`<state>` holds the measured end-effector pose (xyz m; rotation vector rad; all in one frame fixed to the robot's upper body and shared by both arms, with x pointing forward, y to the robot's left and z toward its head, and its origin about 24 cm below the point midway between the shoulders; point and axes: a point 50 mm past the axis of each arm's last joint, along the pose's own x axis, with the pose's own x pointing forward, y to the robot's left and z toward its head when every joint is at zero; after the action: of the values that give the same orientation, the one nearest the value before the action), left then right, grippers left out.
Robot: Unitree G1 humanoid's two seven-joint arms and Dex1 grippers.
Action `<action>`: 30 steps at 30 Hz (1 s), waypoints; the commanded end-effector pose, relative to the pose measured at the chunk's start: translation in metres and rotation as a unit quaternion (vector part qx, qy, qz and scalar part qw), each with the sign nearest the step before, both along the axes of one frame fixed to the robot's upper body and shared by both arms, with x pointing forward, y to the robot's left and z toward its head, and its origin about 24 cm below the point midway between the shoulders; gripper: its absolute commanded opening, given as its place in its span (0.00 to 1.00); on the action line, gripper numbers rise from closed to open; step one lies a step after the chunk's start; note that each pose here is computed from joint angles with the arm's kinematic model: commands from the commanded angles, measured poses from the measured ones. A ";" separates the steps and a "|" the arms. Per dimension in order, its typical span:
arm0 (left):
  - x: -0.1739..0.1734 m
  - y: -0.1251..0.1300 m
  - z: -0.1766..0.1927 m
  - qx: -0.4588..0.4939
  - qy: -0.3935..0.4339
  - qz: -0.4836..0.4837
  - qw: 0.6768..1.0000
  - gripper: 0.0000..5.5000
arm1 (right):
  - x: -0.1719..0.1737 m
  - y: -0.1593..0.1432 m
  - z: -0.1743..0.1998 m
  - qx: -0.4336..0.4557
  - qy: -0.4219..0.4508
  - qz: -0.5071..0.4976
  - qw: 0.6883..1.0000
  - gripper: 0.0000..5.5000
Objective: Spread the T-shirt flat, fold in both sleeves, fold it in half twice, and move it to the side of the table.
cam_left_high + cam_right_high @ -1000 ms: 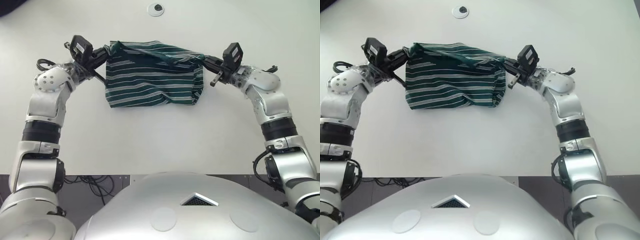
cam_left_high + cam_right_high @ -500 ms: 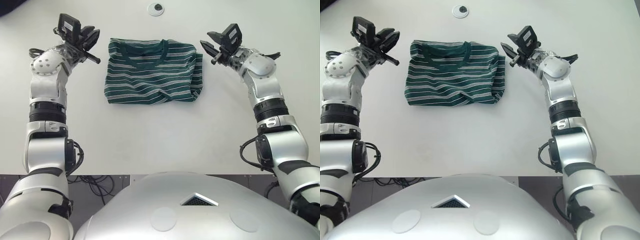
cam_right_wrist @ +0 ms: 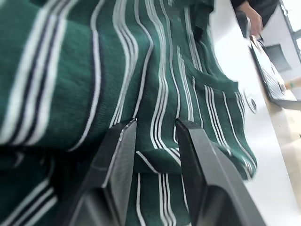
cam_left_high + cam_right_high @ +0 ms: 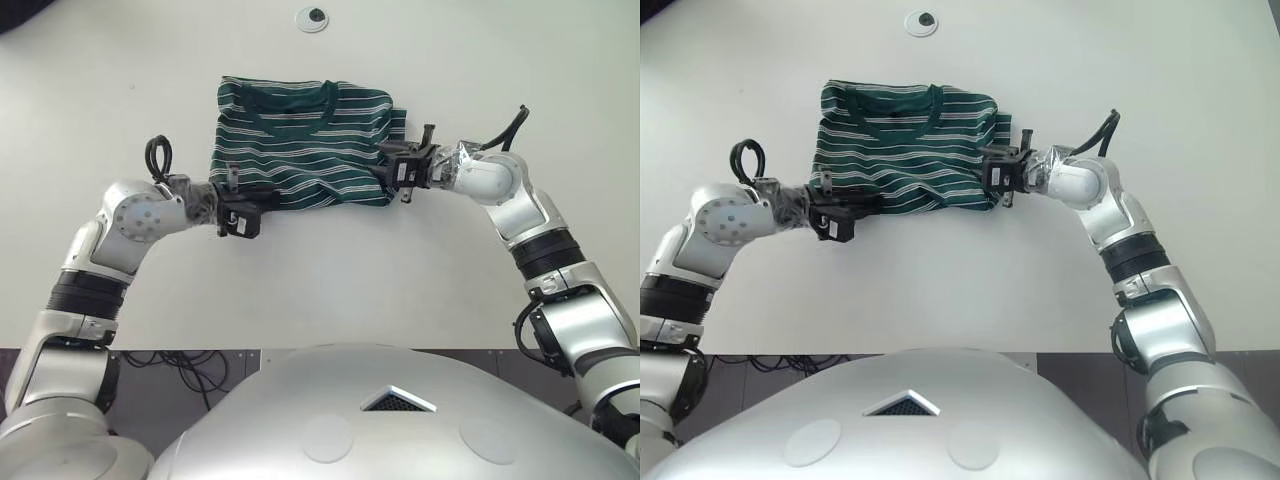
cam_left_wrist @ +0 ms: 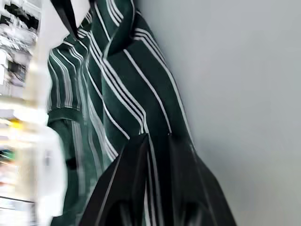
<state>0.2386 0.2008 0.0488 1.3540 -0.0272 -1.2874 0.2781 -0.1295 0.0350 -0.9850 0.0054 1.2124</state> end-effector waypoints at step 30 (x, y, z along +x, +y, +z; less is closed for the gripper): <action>-0.037 0.110 0.029 -0.038 -0.073 0.046 0.996 0.34 | -0.107 -0.011 -0.007 0.169 0.101 0.028 0.980 0.42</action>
<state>0.2141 0.3048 0.0868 1.3764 -0.1915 -1.0248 0.1734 -0.1452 0.0339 -0.5288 -0.0522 1.2949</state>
